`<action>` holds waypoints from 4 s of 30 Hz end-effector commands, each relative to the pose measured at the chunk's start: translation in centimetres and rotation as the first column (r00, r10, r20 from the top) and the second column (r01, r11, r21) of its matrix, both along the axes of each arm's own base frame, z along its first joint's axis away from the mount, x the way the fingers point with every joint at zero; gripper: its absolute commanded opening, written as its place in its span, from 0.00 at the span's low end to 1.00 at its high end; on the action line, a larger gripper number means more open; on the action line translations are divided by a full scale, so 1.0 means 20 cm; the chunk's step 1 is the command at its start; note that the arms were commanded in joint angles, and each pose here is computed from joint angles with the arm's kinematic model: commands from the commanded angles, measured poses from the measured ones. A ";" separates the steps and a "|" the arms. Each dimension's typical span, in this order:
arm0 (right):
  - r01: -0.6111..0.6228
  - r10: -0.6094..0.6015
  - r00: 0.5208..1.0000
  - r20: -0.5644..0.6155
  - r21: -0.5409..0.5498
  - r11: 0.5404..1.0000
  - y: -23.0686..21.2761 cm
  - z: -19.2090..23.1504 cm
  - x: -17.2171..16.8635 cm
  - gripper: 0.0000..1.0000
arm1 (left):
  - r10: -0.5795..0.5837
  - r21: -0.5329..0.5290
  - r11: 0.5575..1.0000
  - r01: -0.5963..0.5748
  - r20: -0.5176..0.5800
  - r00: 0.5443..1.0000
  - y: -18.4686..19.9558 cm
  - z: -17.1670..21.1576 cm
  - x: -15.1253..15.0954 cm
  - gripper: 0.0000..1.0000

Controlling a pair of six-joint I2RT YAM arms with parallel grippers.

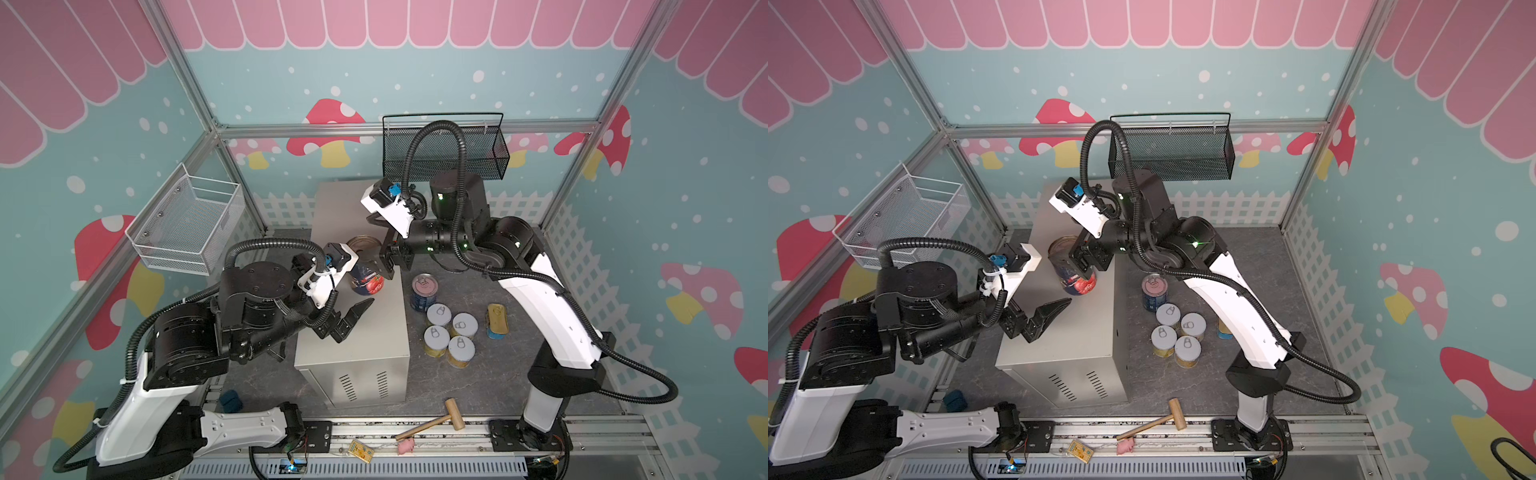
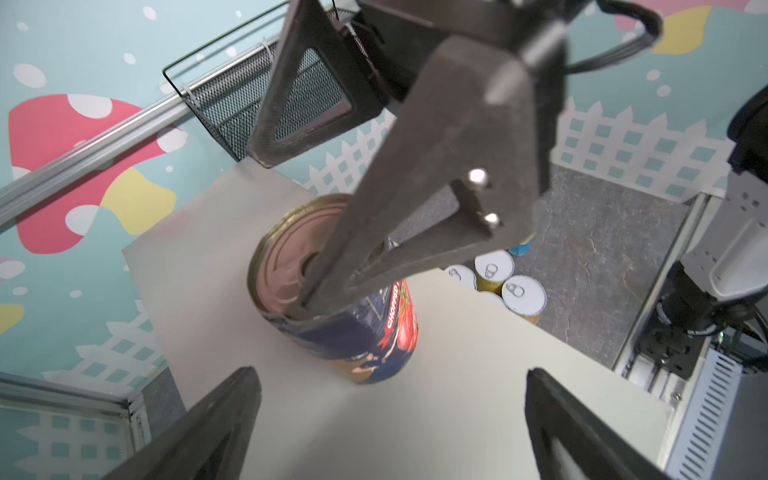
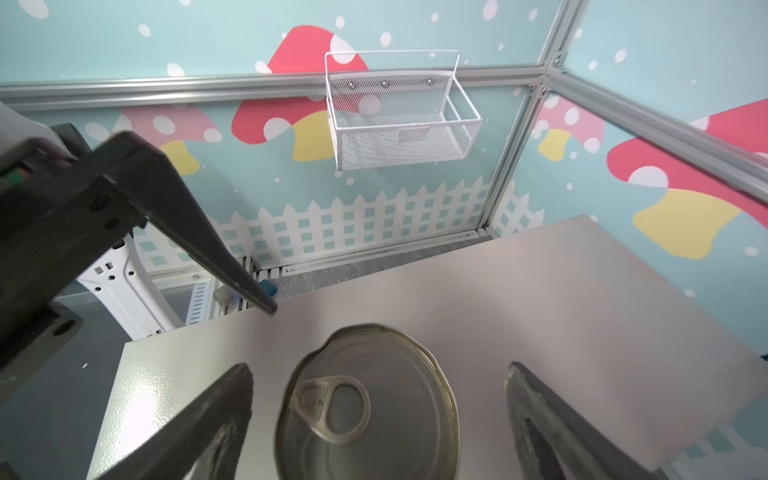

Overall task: Place and organize the canned foods onto the counter
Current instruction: 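Open the right gripper and withdraw it while the left gripper holds the can, then lower the can onto the counter's far end with the left gripper while the right returns, then open the left gripper and draw it back while the right lowers over the pink-lidded can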

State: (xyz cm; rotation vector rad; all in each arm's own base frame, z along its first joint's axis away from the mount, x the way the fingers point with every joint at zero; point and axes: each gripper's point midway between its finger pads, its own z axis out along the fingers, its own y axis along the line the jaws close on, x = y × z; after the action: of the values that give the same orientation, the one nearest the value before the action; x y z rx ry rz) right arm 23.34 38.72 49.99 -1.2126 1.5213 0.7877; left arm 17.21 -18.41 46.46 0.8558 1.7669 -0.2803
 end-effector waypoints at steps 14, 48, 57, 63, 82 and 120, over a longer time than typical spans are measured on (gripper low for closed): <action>0.213 -0.220 0.970 0.106 0.070 0.974 -0.52 -0.02 -0.17 0.99 | -0.022 -0.156 0.988 0.004 -0.116 0.993 -0.08 0.01 0.19 0.99; -0.011 0.003 0.999 0.050 0.171 0.985 -0.51 -0.51 -0.44 0.96 | 0.215 -0.171 0.961 -0.216 -0.021 0.976 0.05 0.14 0.94 0.65; 0.079 -0.085 0.996 0.028 0.171 0.982 -0.59 -0.53 -0.41 0.96 | 0.310 -0.235 0.923 -0.304 -0.010 0.951 0.22 0.18 1.23 0.64; 0.137 -0.137 0.991 -0.009 0.152 0.979 -0.62 -0.59 -0.38 0.96 | 0.333 -0.235 0.915 -0.328 -0.019 0.943 0.27 0.14 1.41 0.64; 0.183 -0.183 0.983 -0.008 0.107 0.977 -0.59 -0.66 -0.31 0.96 | 0.410 -0.205 0.888 -0.412 -0.051 0.911 0.41 0.00 1.62 0.64; 0.702 -0.716 0.690 -0.105 -0.147 0.697 -0.85 -1.10 0.09 0.99 | 0.176 -0.421 0.886 -0.194 -0.082 0.981 0.33 0.31 0.70 0.99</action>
State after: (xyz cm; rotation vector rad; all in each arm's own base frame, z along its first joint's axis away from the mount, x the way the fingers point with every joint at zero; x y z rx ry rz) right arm 24.33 22.21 29.12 -0.5753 1.9347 0.3268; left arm 32.08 -10.44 55.64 0.3252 1.6332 -0.4462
